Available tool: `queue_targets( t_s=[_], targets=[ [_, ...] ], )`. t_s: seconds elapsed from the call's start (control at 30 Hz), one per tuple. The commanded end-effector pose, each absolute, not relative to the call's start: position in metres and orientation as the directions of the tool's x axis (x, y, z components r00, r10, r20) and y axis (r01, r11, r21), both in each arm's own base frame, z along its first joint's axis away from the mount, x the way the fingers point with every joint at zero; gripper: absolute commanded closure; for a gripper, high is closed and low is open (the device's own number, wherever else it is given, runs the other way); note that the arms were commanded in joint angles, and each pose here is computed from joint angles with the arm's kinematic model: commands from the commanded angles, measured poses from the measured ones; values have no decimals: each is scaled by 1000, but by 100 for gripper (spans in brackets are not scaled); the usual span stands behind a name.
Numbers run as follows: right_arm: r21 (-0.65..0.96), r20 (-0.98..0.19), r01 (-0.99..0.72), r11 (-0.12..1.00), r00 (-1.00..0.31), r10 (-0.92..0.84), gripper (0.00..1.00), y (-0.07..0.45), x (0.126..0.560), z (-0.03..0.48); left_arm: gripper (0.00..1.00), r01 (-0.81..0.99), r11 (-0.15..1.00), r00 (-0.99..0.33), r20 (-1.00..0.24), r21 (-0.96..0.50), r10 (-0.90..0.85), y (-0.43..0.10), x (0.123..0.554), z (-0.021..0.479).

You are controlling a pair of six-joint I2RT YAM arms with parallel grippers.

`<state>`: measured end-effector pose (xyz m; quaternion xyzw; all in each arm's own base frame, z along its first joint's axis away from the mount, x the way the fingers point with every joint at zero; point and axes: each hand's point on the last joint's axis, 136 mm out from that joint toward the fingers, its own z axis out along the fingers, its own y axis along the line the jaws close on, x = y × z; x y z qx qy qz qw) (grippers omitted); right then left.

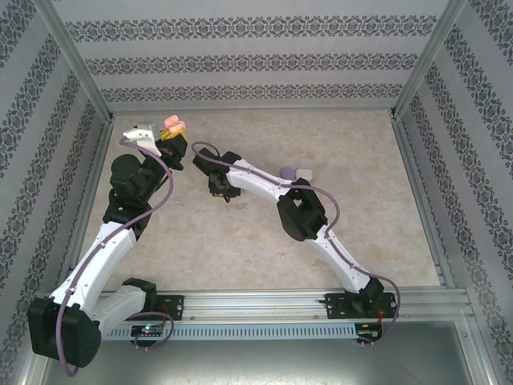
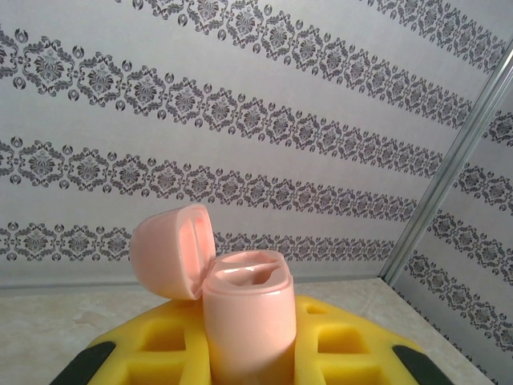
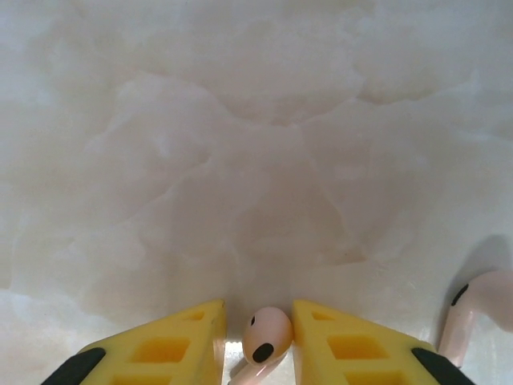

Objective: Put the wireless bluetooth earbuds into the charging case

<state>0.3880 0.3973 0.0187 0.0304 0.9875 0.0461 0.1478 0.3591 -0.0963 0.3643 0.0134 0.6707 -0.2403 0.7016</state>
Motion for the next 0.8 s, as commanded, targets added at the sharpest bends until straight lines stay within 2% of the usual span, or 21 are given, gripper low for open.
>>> queue_targets(
  t_s=[0.0, 0.3, 0.5, 0.77],
  targets=[
    [57, -258, 37, 998, -965, 50, 73, 395, 377, 3, 100, 377, 872, 34, -936, -312, -350, -93, 358, 380],
    [40, -261, 60, 997, -963, 69, 78, 384, 385, -2, 100, 391, 864, 22, -935, -318, -354, -96, 358, 380],
    [58, -277, 34, 998, -960, 49, 88, 384, 390, 3, 100, 401, 861, 11, -939, -312, -345, -99, 358, 379],
    [127, -402, -16, 992, -915, 37, 90, 378, 405, 56, 100, 417, 859, -31, -949, -299, -315, -105, 360, 377]
  ],
)
